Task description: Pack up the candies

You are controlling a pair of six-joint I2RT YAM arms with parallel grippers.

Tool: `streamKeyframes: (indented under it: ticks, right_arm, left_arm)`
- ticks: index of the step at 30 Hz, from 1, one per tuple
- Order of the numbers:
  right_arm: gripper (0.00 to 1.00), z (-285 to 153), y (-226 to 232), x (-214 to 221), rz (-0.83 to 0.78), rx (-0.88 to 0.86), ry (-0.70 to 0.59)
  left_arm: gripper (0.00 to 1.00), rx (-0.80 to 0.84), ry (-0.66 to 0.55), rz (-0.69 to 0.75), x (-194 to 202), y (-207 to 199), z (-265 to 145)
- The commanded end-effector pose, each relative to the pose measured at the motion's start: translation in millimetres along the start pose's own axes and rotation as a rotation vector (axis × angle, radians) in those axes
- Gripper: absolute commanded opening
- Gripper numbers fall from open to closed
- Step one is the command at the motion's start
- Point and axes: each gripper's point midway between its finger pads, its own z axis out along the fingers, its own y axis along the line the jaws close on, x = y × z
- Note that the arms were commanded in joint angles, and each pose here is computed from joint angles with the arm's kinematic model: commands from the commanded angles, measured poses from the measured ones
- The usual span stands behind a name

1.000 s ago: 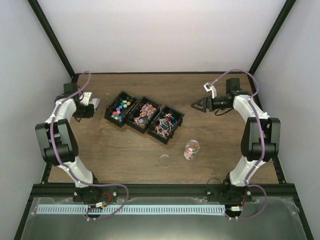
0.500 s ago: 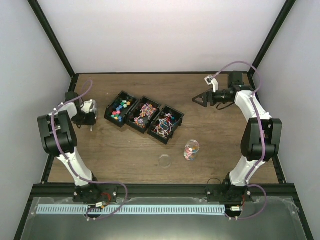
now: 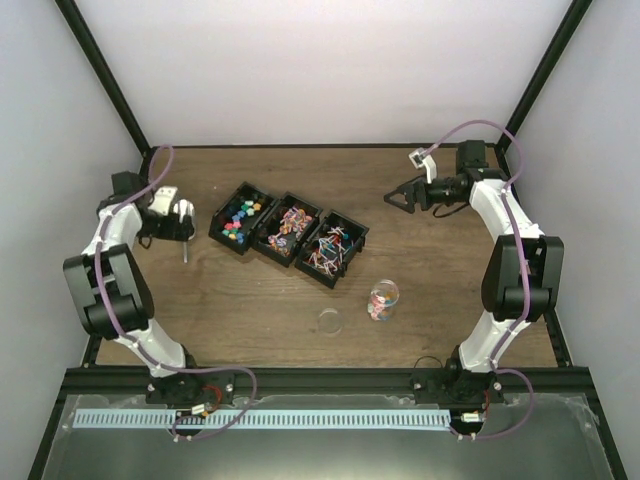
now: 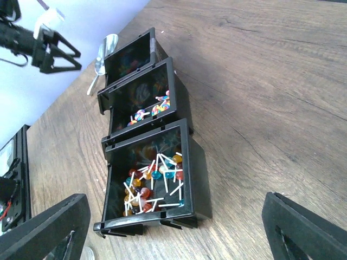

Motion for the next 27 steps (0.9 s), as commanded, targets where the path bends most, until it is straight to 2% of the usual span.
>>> streamKeyframes:
  ticks: [1,4,8,13,16,21,27]
  right_arm:
    - [0.9,-9.7,21.9,-15.3,-0.118,-0.04,-0.023]
    - [0.89,-3.2,51.0,-7.9,-0.234,-0.052,0.035]
    - [0.87,20.5,113.0,15.0,-0.466,-0.091,0.147]
    - [0.84,51.3,176.7,59.0,-0.737,-0.171,0.263]
    - [0.81,69.2,196.4,92.3,-0.802,-0.238,0.362]
    - [0.75,99.7,211.5,145.8,-0.851,-0.301,0.51]
    - [0.68,134.4,199.2,188.7,-0.87,-0.277,0.647]
  left_arm:
    - [0.98,0.063,-0.113,0.082,-28.6,-24.9,-47.5]
    - [0.98,0.066,-0.181,0.099,-40.7,-39.9,-70.8]
    - [0.98,0.073,-0.265,0.087,-53.8,-59.1,-92.9]
    - [0.99,0.068,-0.306,0.08,-61.3,-71.9,-104.8]
    - [0.99,0.064,-0.323,0.057,-66.4,-72.3,-112.4]
    - [1.0,-0.046,-0.395,0.035,-80.5,-58.0,-136.4]
    - [1.0,-0.06,-0.447,-0.035,-93.6,-53.8,-148.8]
